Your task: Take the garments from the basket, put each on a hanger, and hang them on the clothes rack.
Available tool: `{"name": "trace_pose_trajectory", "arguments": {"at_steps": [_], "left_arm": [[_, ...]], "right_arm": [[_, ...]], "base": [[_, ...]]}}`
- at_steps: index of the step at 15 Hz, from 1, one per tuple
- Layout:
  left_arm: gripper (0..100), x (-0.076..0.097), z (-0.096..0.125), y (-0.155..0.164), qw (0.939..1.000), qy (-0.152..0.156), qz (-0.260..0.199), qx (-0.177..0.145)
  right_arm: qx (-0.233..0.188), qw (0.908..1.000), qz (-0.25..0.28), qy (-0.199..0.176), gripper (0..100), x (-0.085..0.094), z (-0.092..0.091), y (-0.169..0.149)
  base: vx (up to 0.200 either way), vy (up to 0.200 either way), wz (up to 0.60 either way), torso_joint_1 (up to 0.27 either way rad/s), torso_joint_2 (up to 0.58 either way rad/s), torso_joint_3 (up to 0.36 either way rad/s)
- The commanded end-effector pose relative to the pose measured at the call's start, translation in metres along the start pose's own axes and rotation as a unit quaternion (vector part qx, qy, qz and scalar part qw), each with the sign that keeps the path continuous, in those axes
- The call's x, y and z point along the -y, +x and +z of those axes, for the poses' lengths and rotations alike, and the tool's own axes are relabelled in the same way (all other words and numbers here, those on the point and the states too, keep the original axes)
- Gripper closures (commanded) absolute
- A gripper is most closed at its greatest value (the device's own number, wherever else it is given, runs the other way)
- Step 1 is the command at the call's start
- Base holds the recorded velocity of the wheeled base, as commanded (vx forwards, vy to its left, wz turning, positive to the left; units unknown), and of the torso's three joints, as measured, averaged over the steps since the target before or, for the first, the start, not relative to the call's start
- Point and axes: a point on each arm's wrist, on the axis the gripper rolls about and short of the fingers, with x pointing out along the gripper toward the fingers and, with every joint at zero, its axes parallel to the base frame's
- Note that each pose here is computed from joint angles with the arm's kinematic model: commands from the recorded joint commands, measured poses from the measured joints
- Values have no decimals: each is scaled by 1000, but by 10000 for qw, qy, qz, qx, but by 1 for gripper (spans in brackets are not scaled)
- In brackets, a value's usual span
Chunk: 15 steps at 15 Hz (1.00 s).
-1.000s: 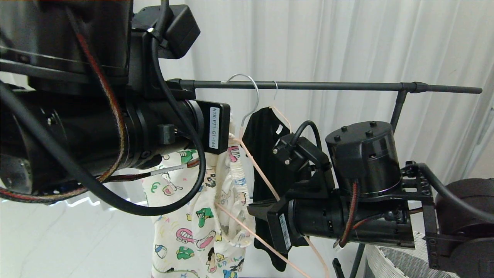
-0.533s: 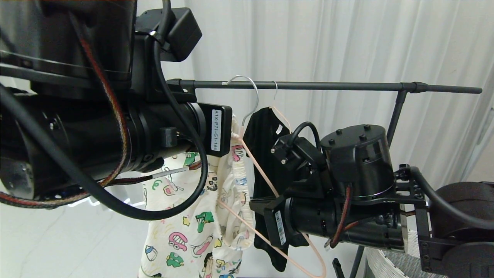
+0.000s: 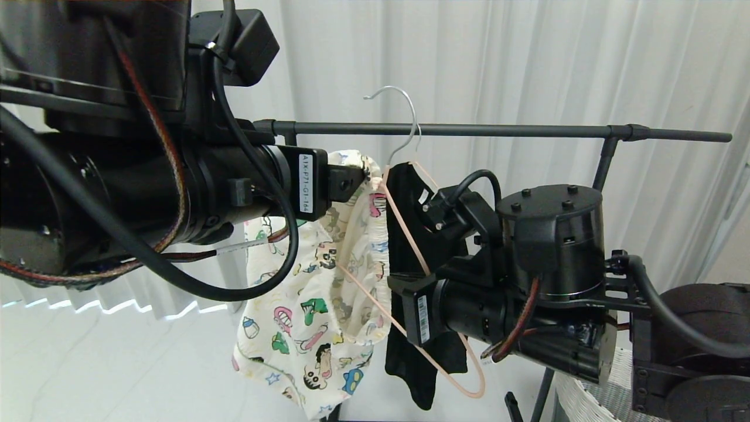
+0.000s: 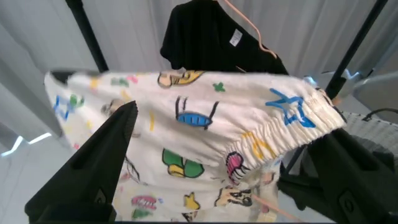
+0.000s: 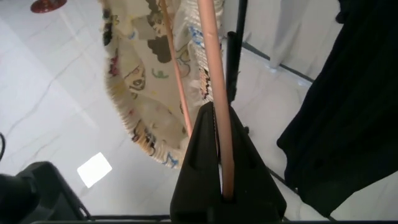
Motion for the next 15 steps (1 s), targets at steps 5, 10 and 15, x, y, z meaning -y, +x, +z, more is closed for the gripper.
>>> {"name": "trace_pose_trajectory", "arguments": {"at_steps": [5,10,15], "left_arm": [[0,1,0,6,9999,115,83,-32],[0,5,0,4,9998,218,-7,8],[0,0,-19,-14,9985,509,-120,-130]], "right_arm": [[115,9999,-121,-30,100,-1,-1,-1],[250,9995,-203,-11,100,-3,-1,1],[466,9974,-537,70,100,15,4,3]], "base": [[0,0,0,0,0,0],[0,0,0,0,0,0],[0,0,0,0,0,0]]}}
